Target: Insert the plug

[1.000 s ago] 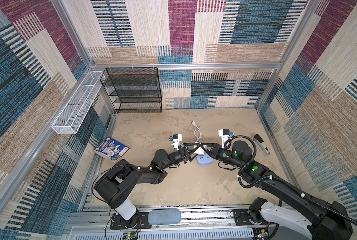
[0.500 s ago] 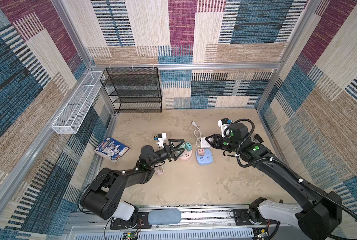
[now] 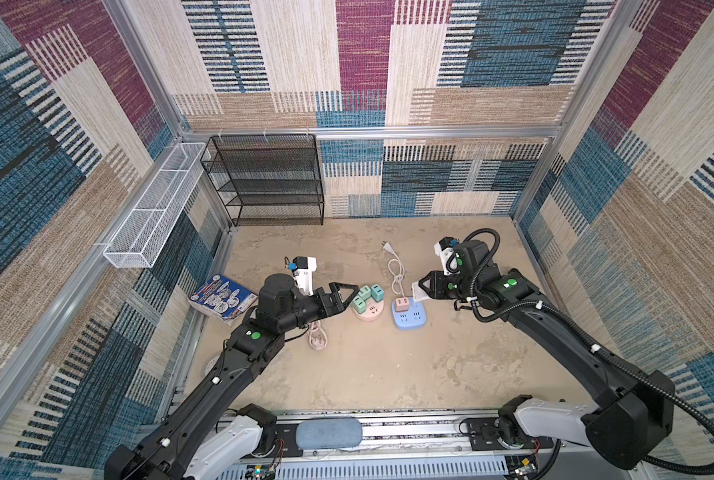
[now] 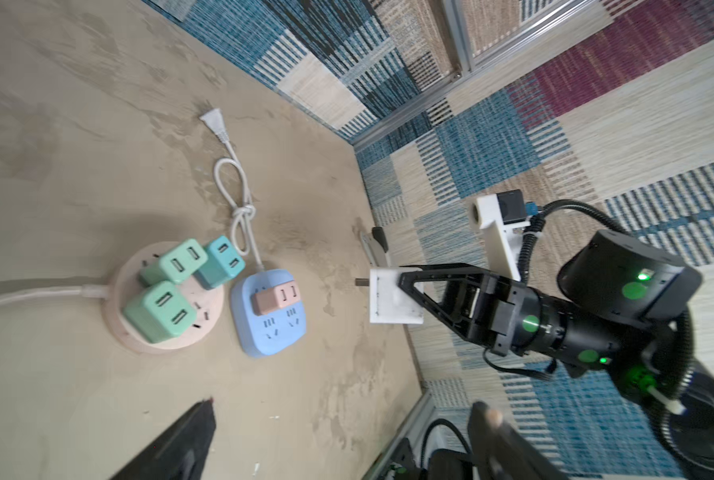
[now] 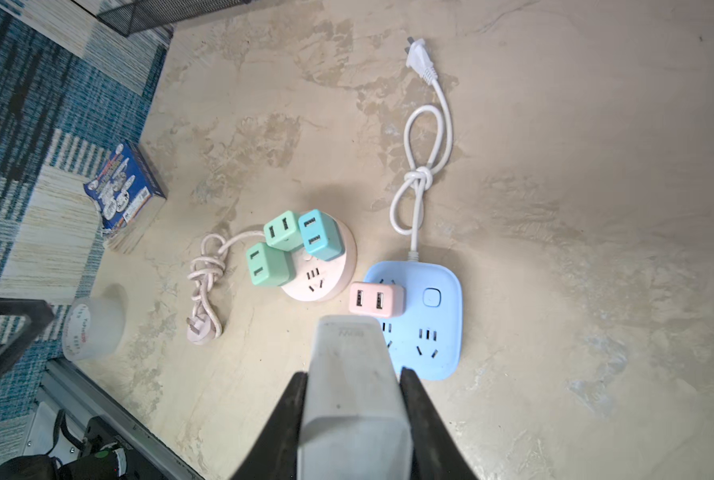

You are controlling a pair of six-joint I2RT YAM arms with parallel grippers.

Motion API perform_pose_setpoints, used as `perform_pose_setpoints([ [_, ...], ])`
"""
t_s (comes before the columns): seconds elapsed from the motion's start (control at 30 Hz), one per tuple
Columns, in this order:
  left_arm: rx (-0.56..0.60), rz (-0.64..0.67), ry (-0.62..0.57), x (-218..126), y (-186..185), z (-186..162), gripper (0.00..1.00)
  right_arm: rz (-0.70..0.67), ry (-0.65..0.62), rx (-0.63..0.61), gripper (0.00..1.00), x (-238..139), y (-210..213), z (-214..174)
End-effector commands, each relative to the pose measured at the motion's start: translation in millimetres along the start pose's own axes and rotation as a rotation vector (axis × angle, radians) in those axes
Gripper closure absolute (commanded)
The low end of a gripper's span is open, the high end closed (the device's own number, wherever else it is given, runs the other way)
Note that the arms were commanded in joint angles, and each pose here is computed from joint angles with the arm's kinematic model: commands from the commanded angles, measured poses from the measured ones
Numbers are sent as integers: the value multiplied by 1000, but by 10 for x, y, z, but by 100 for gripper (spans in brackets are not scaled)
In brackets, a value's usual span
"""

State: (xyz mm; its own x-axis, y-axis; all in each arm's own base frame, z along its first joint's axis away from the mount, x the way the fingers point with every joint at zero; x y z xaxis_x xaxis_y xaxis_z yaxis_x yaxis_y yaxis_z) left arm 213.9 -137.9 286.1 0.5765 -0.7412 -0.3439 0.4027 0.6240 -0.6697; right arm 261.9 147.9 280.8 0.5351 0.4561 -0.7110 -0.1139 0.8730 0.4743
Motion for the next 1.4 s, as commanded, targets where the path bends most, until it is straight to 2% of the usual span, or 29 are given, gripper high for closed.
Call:
perform_pose_setpoints([
  [0.0,73,162,77,-66,164,-137,0,-94,27,-35,100,24,-78,-4],
  [0.17,60,180,111,-25,217,-172,0,-155,132,-18,100,207,-166,-91],
  [0.53,50,268,194,-45,323,-275,0,-205,211,-13,100,382,-255,-171],
  [0.67,55,284,223,-37,357,-308,0,-268,203,-2,100,458,-308,-143],
  [0.93,91,397,260,-43,444,-278,0,-283,209,0,100,624,-307,-76],
  [1.37,79,381,257,-10,478,-279,1,-299,261,8,100,852,-348,-91],
])
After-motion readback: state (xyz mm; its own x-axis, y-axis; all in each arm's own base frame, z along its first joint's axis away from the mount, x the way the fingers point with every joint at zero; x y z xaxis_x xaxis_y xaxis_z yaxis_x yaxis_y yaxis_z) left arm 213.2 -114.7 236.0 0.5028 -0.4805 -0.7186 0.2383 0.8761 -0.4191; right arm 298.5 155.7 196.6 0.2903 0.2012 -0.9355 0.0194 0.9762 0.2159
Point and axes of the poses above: each gripper's point midway between its finger pads, its own x axis out along the fingers, its own y axis along the line the jaws close on, z = x × y, the point moved 9 cm from there along -x, back along the fingers, and after that the axes turned 9 degrees about x, right-handed, at the moved point
